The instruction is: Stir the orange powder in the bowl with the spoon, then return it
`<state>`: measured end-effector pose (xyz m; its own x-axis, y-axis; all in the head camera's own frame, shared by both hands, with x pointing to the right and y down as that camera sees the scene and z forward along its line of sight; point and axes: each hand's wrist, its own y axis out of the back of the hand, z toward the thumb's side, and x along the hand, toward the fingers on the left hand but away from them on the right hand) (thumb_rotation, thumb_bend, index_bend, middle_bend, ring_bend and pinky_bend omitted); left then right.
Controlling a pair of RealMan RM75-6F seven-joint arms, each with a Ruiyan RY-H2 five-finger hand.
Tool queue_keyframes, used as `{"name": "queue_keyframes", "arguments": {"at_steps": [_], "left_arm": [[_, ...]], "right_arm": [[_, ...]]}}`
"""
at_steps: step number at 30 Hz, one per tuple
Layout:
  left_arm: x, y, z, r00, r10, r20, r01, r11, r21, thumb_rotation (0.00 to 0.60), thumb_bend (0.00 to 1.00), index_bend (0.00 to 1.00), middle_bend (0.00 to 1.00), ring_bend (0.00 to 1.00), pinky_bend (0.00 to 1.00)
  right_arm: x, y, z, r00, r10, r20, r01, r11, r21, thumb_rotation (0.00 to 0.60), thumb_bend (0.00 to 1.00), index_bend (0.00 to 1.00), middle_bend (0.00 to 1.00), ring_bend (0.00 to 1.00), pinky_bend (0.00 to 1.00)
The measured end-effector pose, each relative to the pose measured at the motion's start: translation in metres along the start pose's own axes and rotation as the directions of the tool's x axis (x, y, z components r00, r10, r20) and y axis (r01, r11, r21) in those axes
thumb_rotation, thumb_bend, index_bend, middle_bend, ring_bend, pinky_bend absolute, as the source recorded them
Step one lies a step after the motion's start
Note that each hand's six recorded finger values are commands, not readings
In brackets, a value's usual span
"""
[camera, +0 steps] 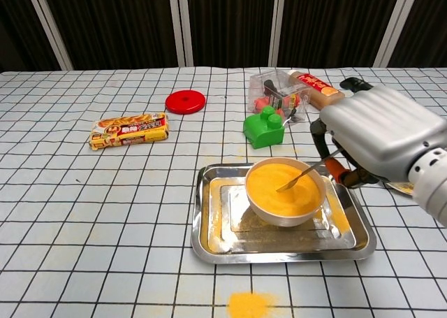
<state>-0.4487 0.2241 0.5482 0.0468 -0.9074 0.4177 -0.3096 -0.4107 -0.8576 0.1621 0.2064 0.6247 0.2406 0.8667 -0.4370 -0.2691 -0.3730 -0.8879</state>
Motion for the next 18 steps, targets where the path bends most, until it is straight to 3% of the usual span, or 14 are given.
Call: {"name": "queue_keyframes", "arguments": {"at_steps": [18], "left_arm": [[0.001, 0.0, 0.0, 1.0, -0.002, -0.004, 0.002, 1.0, -0.002, 0.6, 0.0, 0.03, 0.0, 0.0, 0.0]], "right_arm": [[-0.007, 0.015, -0.007, 0.999, -0.046, 0.015, 0.047, 0.997, -0.059, 0.6, 0.76, 0.91, 0.79, 0.42, 0.0]]}}
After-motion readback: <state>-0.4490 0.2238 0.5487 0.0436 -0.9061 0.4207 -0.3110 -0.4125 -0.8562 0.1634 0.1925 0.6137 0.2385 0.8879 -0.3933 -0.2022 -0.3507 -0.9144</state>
